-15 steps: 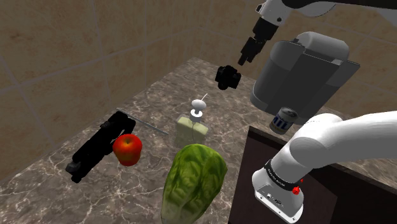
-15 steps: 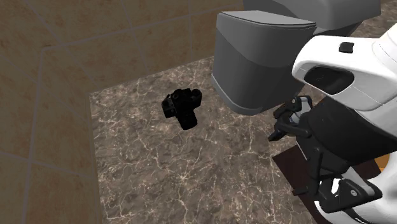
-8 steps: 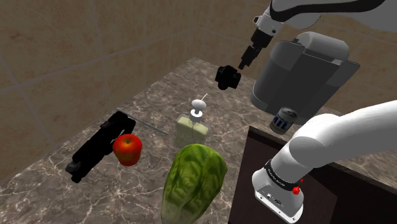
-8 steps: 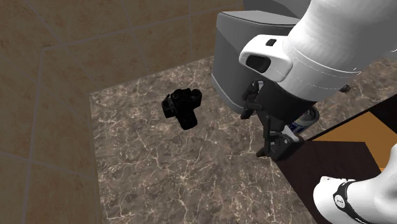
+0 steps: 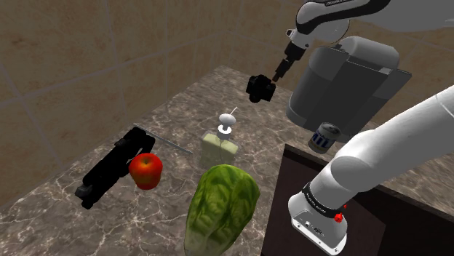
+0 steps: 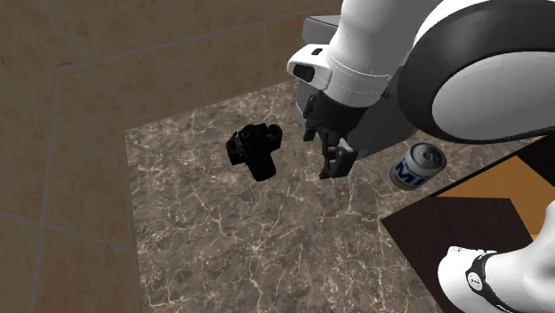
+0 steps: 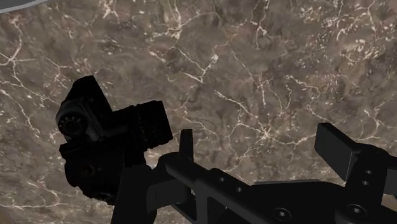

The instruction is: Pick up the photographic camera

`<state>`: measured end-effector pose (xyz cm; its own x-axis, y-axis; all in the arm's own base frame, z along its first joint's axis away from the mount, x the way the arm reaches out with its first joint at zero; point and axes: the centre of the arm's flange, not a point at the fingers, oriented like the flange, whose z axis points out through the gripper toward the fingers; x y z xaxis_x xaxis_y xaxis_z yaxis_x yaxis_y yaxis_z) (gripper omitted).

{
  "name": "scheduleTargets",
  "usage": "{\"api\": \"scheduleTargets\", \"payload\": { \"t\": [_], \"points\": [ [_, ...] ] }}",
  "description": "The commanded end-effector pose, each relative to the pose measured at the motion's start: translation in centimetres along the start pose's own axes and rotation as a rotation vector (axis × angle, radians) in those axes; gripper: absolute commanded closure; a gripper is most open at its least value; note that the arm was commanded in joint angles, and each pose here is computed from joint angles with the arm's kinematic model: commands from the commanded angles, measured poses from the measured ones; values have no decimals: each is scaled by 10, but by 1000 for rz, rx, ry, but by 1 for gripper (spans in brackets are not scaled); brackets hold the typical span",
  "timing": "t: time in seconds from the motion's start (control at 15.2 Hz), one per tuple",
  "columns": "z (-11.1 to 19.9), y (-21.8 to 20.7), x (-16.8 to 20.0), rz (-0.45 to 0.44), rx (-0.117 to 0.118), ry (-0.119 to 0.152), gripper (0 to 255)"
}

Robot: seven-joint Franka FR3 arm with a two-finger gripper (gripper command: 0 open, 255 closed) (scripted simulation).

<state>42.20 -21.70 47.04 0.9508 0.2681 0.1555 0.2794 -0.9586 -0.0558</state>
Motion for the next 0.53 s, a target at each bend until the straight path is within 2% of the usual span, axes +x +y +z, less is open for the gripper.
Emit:
{"api": "scheduleTargets", "payload": {
  "t": [0.0, 0.46],
  "points": [
    [8, 23, 4, -17, -2, 2, 0],
    [47, 106, 21, -70, -2, 8, 0]
  ]
}}
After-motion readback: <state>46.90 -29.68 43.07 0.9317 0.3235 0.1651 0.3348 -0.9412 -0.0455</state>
